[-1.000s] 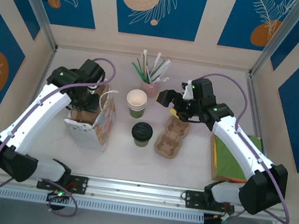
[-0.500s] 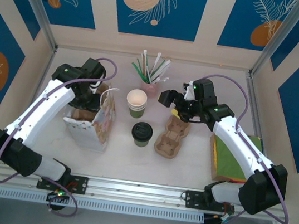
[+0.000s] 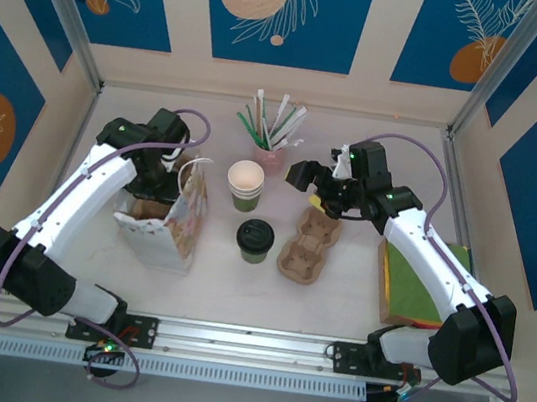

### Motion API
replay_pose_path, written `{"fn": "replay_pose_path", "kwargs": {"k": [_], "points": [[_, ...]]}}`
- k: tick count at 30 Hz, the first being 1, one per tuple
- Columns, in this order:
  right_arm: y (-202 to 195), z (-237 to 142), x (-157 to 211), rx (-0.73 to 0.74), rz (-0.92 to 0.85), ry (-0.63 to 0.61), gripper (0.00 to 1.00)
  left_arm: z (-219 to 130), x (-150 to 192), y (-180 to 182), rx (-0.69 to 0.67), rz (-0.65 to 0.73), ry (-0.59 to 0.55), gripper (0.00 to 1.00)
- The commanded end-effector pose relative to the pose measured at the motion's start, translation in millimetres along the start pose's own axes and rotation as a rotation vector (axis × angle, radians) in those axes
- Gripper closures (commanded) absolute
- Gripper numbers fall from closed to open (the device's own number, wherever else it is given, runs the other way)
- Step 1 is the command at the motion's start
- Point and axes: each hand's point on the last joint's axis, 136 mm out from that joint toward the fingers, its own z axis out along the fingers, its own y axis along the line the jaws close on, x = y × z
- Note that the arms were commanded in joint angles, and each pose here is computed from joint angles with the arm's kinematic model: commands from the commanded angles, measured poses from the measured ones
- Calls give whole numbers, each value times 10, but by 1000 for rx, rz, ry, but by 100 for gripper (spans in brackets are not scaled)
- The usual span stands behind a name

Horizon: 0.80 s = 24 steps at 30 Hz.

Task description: Pack the takeout coffee

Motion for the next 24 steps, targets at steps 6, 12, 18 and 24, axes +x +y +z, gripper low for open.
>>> {"fn": "replay_pose_path", "kwargs": {"k": [6,12,18,24], "points": [[-45,25,35,-5,0,22,1,67,-110,-36,26,85,-34,71],[-80,19,29,0,9,18,1,107,-172,-139,71,130,-45,71],[-109,10,32,4,13,19,1,144,-202,-238,111,165,-41,73],[-148,18,19,7,20,21,1,153,-222,-335,147,238,-42,73]]}}
